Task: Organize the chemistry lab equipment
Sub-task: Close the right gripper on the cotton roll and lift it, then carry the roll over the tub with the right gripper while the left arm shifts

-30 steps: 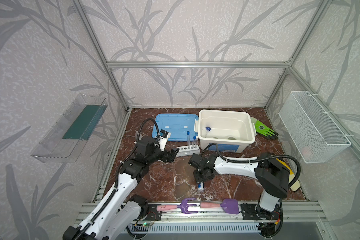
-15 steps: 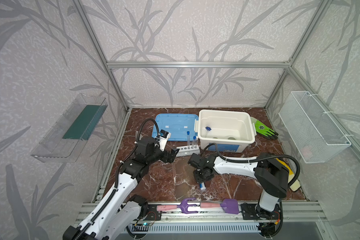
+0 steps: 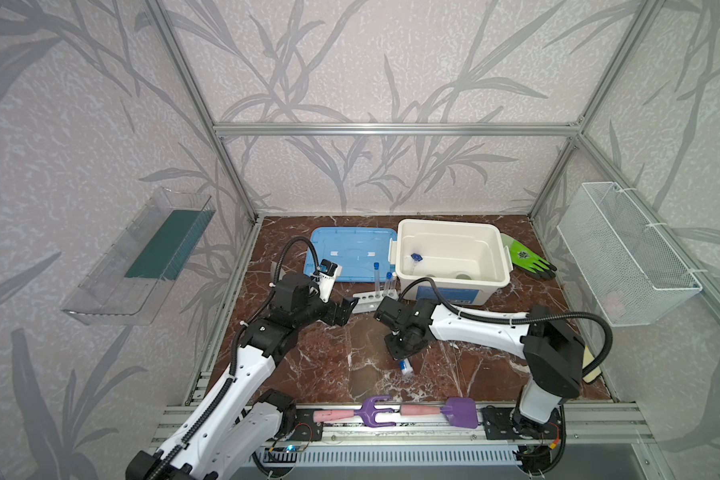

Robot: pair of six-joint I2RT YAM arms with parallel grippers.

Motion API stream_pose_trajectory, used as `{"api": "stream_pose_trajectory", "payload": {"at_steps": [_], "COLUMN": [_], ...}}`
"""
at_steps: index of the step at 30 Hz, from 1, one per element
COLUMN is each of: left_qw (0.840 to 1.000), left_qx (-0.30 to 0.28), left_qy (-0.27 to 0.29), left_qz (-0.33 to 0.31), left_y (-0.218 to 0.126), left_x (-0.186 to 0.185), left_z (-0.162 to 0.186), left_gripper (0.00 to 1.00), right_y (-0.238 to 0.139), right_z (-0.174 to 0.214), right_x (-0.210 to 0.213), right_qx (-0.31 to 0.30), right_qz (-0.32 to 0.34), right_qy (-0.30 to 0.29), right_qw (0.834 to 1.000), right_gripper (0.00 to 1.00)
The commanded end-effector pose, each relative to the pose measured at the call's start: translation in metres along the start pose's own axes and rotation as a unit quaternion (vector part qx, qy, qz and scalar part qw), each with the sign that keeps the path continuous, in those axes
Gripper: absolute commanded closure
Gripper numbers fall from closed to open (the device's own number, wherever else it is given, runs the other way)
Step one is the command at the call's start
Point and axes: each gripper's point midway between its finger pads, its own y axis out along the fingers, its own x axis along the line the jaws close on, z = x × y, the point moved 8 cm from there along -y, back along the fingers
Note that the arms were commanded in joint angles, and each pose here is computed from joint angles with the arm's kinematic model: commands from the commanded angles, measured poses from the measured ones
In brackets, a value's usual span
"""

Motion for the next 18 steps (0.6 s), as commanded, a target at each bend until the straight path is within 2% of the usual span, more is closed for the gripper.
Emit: {"api": "stream_pose_trajectory", "payload": {"at_steps": [1, 12, 18], "left_qw": [1.000, 0.999, 0.998], "left_qx": [-0.015, -0.030, -0.040], "left_qy": [0.015, 0.016, 0.044], "left_qz": [0.010, 0.029, 0.018], "left_y": [-0.003, 0.005, 0.011], "left_x": [-0.003, -0.012, -0.028], "left_z": [-0.012, -0.034, -0.061], "left_gripper": [0.10, 0.11, 0.12], "right_y": [-0.059, -0.170, -0.196], "right_z": [-0.014, -0.045, -0.073], "right_x": [-0.017, -0.060, -0.091], "right_qx": [-0.048, -0.182, -0.231], "right_qz": [0.014, 0.003, 0.004], "right_qy": [-0.011, 0.013, 0.055], "right_qw": [0.999, 0.983, 0.971], "right_gripper": [0.75, 0.75, 0.75]}}
